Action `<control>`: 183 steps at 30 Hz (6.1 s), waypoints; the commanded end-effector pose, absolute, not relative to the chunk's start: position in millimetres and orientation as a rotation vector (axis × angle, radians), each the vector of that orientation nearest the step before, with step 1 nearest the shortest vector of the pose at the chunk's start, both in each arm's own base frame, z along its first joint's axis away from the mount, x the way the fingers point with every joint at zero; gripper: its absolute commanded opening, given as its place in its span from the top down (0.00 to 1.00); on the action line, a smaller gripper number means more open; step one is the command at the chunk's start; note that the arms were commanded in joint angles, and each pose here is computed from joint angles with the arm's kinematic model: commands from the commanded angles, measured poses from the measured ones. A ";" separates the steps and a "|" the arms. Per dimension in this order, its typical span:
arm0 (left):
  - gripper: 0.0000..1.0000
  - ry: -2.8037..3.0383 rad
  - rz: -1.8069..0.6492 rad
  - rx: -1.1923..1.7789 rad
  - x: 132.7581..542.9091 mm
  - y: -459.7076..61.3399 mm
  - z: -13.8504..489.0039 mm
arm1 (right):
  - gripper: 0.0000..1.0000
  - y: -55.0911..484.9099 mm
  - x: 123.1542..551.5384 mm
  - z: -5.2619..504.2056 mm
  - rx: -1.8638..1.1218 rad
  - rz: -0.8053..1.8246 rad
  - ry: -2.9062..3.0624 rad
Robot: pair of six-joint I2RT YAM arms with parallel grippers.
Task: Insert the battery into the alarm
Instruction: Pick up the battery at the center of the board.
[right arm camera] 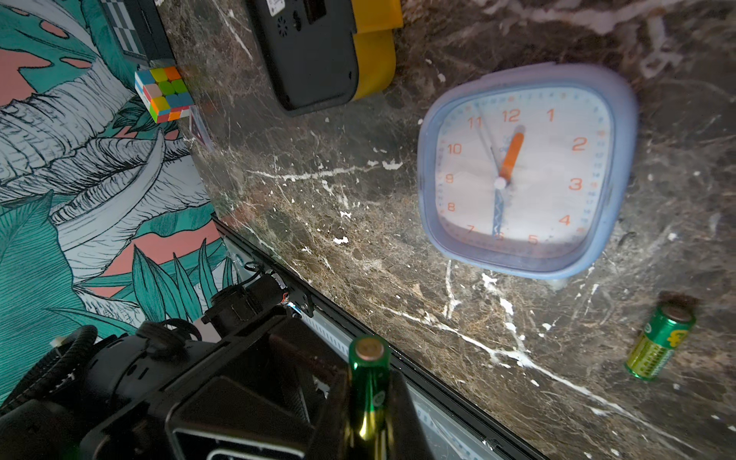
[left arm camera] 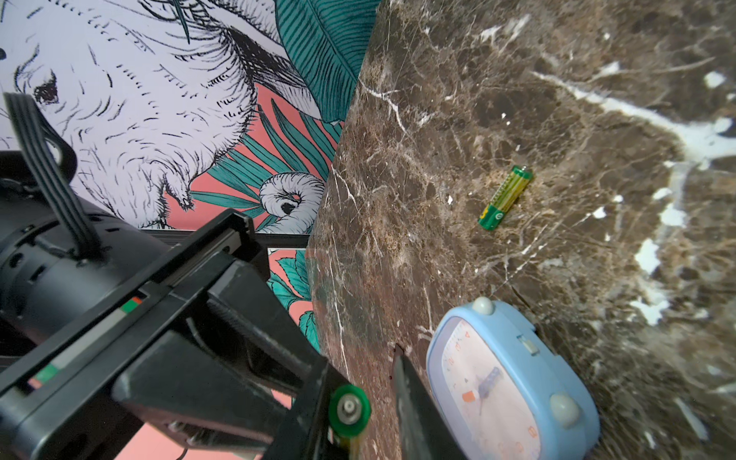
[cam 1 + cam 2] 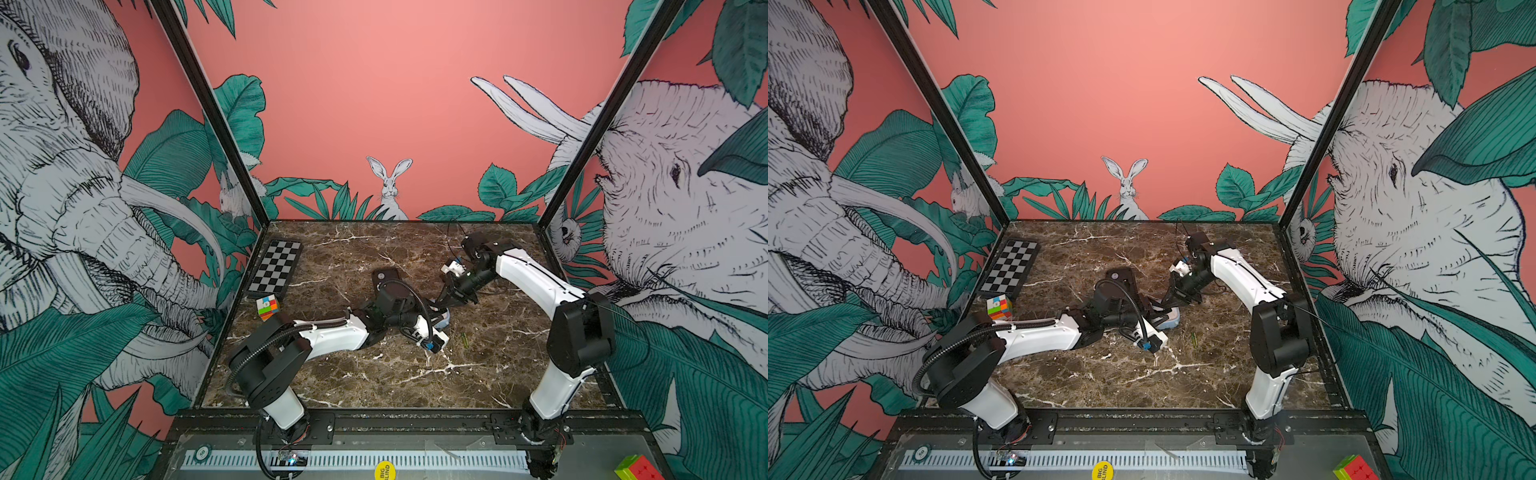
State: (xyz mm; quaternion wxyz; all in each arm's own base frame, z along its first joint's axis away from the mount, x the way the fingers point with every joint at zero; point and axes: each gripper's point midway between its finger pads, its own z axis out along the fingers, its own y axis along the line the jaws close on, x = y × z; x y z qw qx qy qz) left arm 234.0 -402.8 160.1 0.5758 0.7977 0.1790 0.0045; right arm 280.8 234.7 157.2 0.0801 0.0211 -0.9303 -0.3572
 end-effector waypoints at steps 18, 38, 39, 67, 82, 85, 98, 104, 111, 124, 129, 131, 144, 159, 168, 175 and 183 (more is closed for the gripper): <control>0.94 0.512 0.071 1.787 252.0 -406.4 182.0 | 0.69 246.9 282.5 167.3 0.083 -1.130 -2.765; 0.95 1.380 -0.288 1.350 311.3 -333.4 217.7 | 0.29 200.4 433.8 223.2 0.163 -1.425 -3.446; 0.95 1.431 -0.306 1.306 317.7 -326.7 219.0 | 0.30 198.9 437.1 221.7 0.203 -1.408 -3.477; 0.93 1.871 -0.685 0.613 406.0 -263.0 211.1 | 0.43 275.4 390.6 162.0 0.988 -1.397 -3.276; 0.94 1.328 -0.512 1.150 343.0 -300.1 233.6 | 0.43 298.5 409.6 191.3 -0.078 -1.881 -2.766; 0.94 1.267 -0.506 1.172 339.0 -302.2 236.0 | 0.43 302.3 406.4 197.6 -0.216 -1.908 -2.642; 0.95 1.080 -0.516 1.259 324.0 -314.0 237.0 | 0.43 326.9 394.4 196.1 -0.508 -1.934 -2.347; 0.95 1.022 -0.460 1.317 317.5 -320.3 227.6 | 0.45 334.0 392.7 199.0 -0.592 -1.925 -2.264; 0.96 0.960 -0.382 1.317 317.3 -324.9 223.4 | 0.49 340.6 385.0 196.2 -0.634 -1.901 -2.192; 0.96 0.916 -0.289 1.344 316.4 -326.3 224.0 | 0.48 332.6 374.2 178.5 -0.686 -1.809 -2.216; 0.96 0.913 -0.302 1.350 315.4 -329.0 218.1 | 0.54 333.6 379.2 188.1 -0.704 -1.845 -2.195; 0.95 0.913 -0.302 1.351 315.2 -329.3 216.7 | 0.57 334.2 380.5 191.6 -0.711 -1.860 -2.182; 0.94 0.907 -0.303 1.365 313.2 -331.9 209.2 | 0.79 337.1 379.0 201.8 -0.710 -1.890 -2.128; 0.80 0.946 -0.301 1.402 308.0 -326.9 195.8 | 0.95 339.3 389.4 201.5 -0.734 -1.910 -2.117; 0.84 0.962 -0.302 1.307 315.1 -323.7 209.9 | 0.70 322.7 385.9 185.3 -0.784 -1.849 -2.185; 0.84 0.878 -0.298 1.334 315.9 -333.0 218.6 | 0.55 315.9 364.3 185.1 -0.783 -1.770 -2.191; 0.84 0.783 -0.332 1.364 312.2 -344.5 224.9 | 0.54 313.4 348.2 198.3 -0.763 -1.750 -2.188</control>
